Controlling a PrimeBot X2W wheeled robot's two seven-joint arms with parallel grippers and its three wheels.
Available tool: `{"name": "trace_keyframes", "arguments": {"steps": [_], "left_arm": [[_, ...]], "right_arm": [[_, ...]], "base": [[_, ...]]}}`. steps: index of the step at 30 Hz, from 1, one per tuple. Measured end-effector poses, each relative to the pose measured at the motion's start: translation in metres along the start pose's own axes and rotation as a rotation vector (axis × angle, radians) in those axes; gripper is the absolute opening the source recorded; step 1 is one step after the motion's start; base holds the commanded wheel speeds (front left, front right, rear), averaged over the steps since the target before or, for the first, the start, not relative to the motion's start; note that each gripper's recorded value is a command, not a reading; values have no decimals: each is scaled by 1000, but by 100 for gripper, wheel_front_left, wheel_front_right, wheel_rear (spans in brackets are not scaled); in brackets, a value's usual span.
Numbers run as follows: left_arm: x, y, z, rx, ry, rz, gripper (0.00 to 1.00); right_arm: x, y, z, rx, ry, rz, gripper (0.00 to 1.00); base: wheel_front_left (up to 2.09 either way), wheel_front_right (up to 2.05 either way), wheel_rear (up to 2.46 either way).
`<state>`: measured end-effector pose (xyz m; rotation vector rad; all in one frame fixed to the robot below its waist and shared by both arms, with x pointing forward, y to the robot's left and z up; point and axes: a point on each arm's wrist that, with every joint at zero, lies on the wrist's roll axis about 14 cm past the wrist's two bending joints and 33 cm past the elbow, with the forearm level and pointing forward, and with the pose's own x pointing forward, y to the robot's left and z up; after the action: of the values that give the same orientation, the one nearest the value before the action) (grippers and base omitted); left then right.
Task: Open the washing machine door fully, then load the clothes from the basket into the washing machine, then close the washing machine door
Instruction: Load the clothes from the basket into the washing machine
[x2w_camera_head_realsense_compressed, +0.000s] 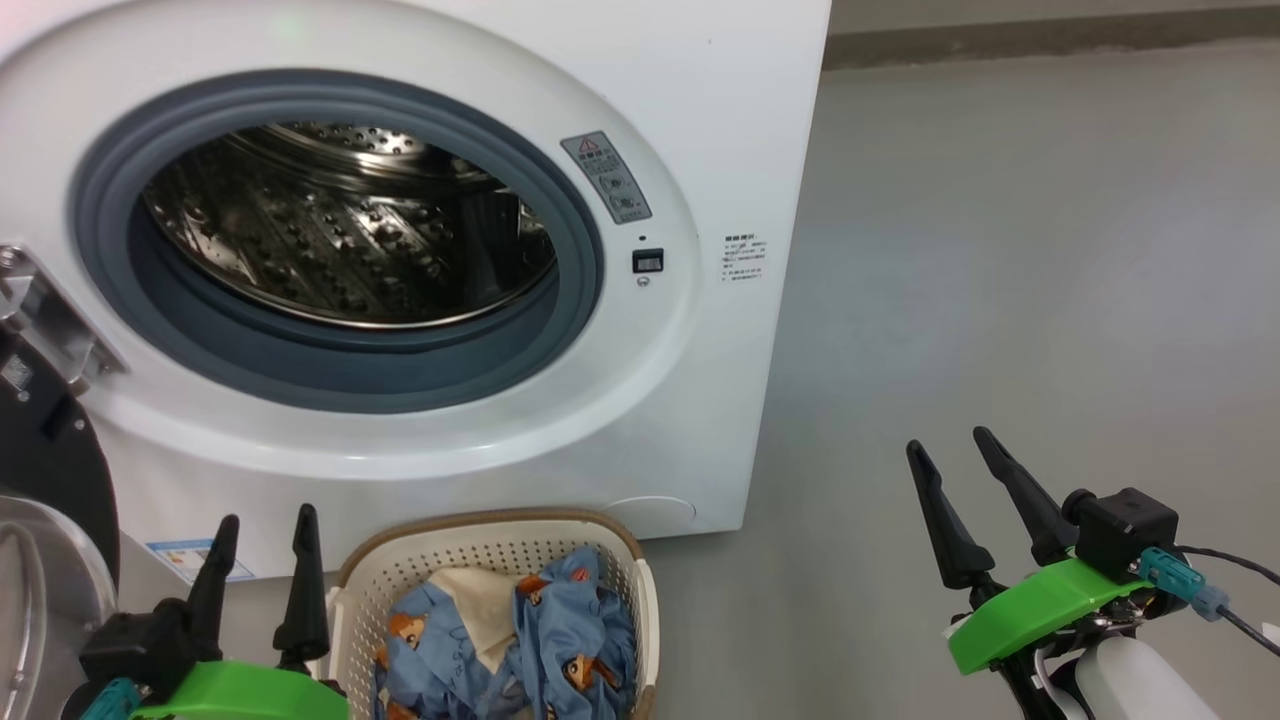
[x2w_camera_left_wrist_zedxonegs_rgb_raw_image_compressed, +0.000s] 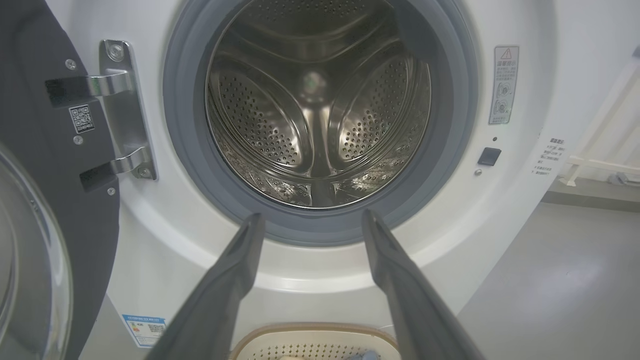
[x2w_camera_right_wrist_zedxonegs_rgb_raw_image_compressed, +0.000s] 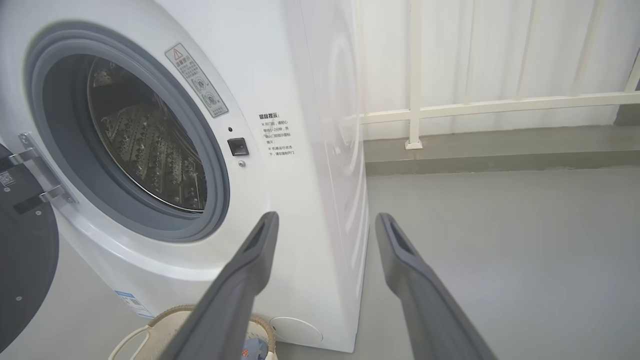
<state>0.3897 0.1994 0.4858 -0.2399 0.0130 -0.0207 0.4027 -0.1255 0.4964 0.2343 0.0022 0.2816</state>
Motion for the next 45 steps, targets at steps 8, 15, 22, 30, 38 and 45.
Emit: {"name": "trace_keyframes", "arguments": {"steps": [8, 15, 22, 30, 38, 45], "left_arm": [[14, 0, -19, -2, 52, -16, 100], [37, -5, -38, -5, 106, -48, 100], [57, -9, -72, 8, 198, -66, 100], [66, -22, -135, 16, 389, -121, 100], [79, -30, -182, 13, 527, -173, 100], [83, -33, -217, -1, 624, -192, 100]], "right_arm": [[9, -8, -9, 7, 19, -20, 100], [19, -17, -18, 20, 33, -47, 100], [29, -26, -28, 23, 47, -73, 100], [39, -47, -37, 23, 58, -125, 100], [54, -56, -53, 29, 77, -144, 100], [63, -66, -72, 40, 112, -162, 100]], "base": [[0, 0, 0], [0, 0, 0], [0, 0, 0], [0, 0, 0], [0, 0, 0], [0, 0, 0]]}}
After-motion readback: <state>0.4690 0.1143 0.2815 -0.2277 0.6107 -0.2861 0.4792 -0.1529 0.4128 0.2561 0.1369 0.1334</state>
